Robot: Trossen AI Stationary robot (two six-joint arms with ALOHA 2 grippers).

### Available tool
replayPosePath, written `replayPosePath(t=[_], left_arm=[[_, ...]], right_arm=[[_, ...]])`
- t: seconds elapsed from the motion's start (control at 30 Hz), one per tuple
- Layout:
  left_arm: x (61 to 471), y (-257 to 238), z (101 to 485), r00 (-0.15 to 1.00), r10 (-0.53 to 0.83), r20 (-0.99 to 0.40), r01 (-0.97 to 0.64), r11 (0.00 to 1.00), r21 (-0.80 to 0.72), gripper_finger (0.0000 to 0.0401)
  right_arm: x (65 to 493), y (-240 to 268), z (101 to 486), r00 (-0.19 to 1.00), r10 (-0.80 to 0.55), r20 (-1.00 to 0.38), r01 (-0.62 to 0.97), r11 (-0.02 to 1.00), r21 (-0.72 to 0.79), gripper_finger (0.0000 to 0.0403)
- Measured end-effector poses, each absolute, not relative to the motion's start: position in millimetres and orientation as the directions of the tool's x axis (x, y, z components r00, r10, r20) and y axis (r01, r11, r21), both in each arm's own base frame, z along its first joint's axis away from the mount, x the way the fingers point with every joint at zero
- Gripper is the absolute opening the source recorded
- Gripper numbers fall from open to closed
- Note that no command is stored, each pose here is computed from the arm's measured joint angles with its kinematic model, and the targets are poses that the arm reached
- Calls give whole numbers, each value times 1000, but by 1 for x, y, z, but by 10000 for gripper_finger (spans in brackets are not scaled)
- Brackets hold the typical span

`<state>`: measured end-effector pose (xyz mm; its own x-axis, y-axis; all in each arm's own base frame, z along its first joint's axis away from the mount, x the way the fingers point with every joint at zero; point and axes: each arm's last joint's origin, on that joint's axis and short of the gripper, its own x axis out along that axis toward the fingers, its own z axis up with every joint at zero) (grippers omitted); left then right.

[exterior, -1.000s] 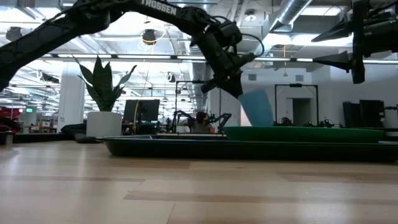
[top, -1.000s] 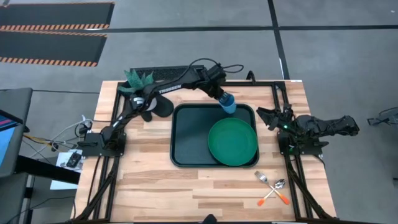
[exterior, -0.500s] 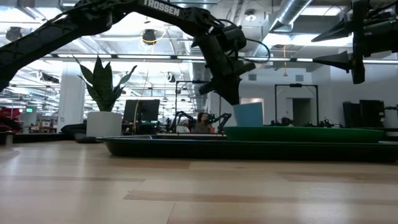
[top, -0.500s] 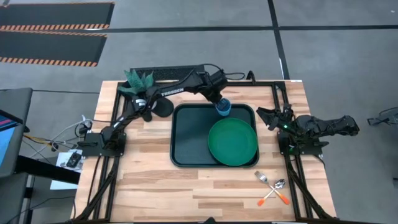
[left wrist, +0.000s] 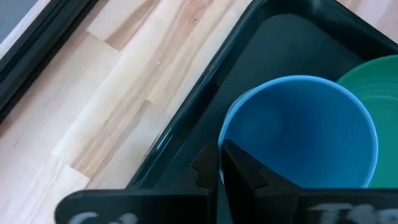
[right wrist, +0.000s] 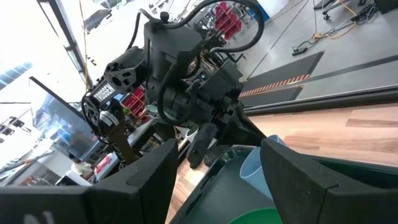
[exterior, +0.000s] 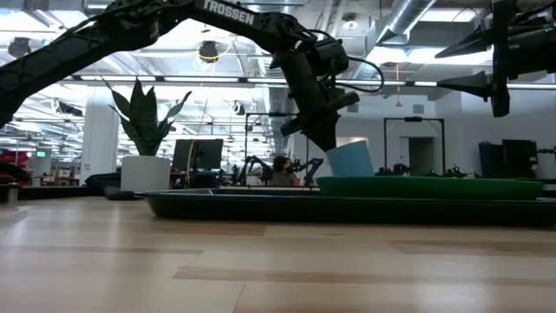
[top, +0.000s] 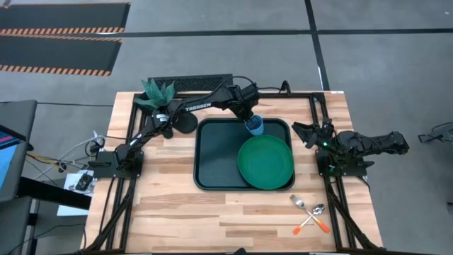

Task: Pick and place plate/cup/fork/spoon on tray
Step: Put the blue cup on the dark green serving tray above the green plate

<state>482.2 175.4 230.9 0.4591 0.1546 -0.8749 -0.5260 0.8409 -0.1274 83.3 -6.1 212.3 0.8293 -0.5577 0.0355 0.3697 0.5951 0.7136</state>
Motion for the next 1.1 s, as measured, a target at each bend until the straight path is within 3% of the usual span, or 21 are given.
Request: replayPosePath(t=[0.33, 1.1], left_arm=[[481, 178, 231, 431, 227, -873, -542, 839, -50, 19], [488, 180, 235, 508, 242, -827, -536, 840, -83, 100]], right_arm=[[83, -6, 212, 829, -558, 35, 370, 595, 713, 255], [83, -6, 212, 829, -559, 32, 374, 597, 710, 255]])
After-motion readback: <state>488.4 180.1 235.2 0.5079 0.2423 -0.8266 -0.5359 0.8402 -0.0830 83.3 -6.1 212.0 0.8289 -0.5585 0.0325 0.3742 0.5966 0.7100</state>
